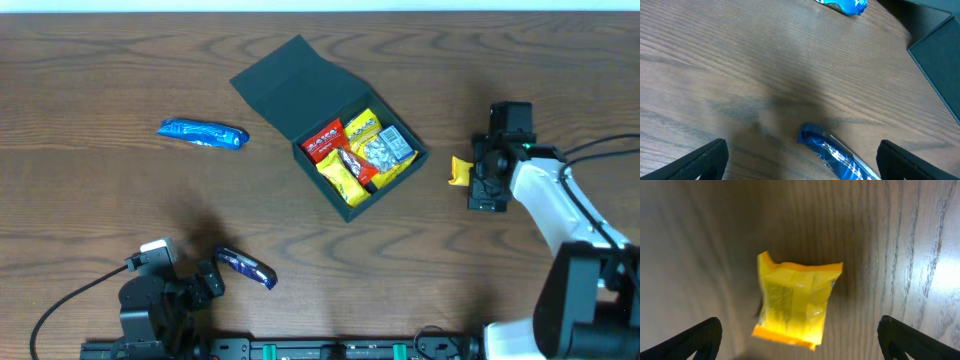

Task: Pack container
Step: 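Lower the right gripper and grasp the second yellow packet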

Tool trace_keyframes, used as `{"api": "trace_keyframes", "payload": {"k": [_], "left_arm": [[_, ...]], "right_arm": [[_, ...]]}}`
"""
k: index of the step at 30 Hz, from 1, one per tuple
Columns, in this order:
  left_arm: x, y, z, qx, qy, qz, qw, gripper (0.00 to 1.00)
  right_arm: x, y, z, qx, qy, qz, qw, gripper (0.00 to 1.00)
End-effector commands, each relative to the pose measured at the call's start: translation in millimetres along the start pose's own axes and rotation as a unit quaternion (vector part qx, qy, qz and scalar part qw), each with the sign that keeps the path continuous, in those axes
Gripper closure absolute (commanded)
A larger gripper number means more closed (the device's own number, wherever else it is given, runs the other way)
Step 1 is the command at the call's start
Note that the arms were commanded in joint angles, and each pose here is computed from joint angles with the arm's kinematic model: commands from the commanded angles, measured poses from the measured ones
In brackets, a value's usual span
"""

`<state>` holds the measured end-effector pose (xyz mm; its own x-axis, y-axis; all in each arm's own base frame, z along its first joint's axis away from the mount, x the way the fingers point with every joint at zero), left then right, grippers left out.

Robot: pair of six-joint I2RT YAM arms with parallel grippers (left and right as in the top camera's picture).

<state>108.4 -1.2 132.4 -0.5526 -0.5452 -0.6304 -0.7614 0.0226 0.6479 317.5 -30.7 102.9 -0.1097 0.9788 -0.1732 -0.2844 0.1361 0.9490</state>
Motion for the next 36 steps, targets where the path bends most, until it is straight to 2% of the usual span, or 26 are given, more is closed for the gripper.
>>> {"api": "trace_keyframes", "payload": {"k": [1, 11, 26, 29, 33, 36], "left_arm": [[12, -3, 8, -0.022, -0.001, 0.03, 0.999, 0.05], [12, -3, 8, -0.022, -0.001, 0.03, 0.999, 0.05], [12, -3, 8, -0.022, -0.001, 0.03, 0.999, 0.05], [12, -3, 8, -0.022, -0.001, 0.03, 0.999, 0.05], [12, -3, 8, -0.022, -0.001, 0.03, 0.999, 0.05], [12, -3, 8, -0.022, -0.001, 0.03, 0.999, 0.04]], "right_arm": [[-3, -11, 2, 0.016, -0.016, 0.004, 1.0, 0.01], [-7, -13, 27, 0.013, -0.017, 0.013, 1.0, 0.01], [0, -36, 20, 0.047, -0.013, 0.03, 0.998, 0.01], [1, -38, 20, 0.05, -0.013, 0.034, 0.998, 0.04], [2, -40, 19, 0.053, -0.012, 0.036, 0.998, 0.13], [2, -42, 18, 0.055, -0.012, 0.036, 0.998, 0.11]]}}
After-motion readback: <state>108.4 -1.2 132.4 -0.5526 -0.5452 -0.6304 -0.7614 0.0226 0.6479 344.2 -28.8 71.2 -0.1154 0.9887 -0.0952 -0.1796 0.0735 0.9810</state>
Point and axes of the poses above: each gripper's point midway between its finger pads, its own y axis back along the fingers, its own z axis along the line the jaws close on, x = y × z, the point moved 7 cm from there along y, back along the fingers, and after that the axes turned 15 degrees about y, right-handed, at the moved point
